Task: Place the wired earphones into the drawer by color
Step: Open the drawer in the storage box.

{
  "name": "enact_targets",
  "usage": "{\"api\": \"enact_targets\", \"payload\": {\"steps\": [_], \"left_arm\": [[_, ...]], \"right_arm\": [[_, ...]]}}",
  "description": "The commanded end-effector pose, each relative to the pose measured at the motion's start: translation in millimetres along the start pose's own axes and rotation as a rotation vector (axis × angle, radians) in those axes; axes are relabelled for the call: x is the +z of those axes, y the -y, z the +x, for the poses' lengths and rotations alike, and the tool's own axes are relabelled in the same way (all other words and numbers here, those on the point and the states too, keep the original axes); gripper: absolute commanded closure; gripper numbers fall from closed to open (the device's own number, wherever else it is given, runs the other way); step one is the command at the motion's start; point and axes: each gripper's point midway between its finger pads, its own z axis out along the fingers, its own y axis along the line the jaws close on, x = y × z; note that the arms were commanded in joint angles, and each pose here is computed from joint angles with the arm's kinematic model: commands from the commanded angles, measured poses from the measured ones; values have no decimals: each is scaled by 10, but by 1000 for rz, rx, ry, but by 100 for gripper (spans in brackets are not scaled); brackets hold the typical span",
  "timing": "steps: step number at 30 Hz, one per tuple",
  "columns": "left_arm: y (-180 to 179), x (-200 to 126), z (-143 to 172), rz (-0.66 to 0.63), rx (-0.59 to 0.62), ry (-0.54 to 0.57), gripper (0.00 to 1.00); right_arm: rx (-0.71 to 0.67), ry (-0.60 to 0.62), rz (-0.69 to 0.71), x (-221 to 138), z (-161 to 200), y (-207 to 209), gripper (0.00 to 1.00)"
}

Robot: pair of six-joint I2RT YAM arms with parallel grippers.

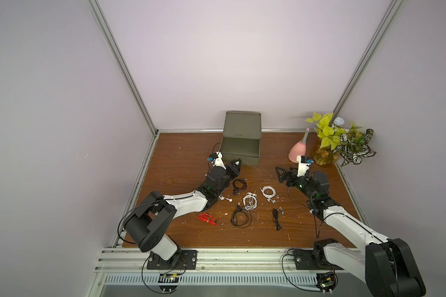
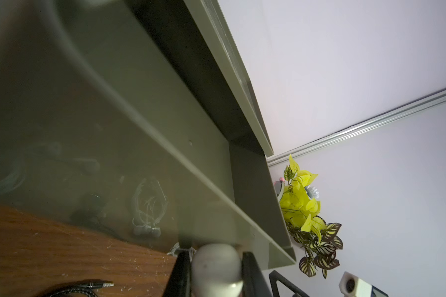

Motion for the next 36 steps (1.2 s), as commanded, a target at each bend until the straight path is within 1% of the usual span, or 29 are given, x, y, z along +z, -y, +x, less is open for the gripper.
{"api": "enact_targets", "payload": {"steps": [1,5,7,9,14,16,19,23,31,36], "left_arm": [[250,-35,-51,80,-5,17,72],[268,-65,-58,84,6,19,56],[270,-92,-66,85,11,21,51],[256,-105,-56,77,19,14,43],[124,-187,-1,15,59,-22,24],[52,-259,6,-24,88,-31,16],[-45,-407,-27,-76,130,-27,7],[-154,-618,-93,-134,186,-13,0],[-303,-931,-190,-271,416,-51,1],[-491,-1179,-250,-382,529,-76,0]], "right_arm": [[-15,49,-8,-18,-128,-42,1],[-19,42,-9,-11,-112,-42,1],[-19,39,-11,-8,-109,-45,1],[-21,35,-12,-3,-101,-46,1],[-24,19,-17,12,-89,-55,1],[-27,4,-32,21,-81,-87,1],[-26,-15,-59,26,-68,-141,1],[-11,-48,-59,56,32,-126,3],[0,-230,-35,89,566,-101,6],[-27,-298,-15,32,807,-101,7]]}}
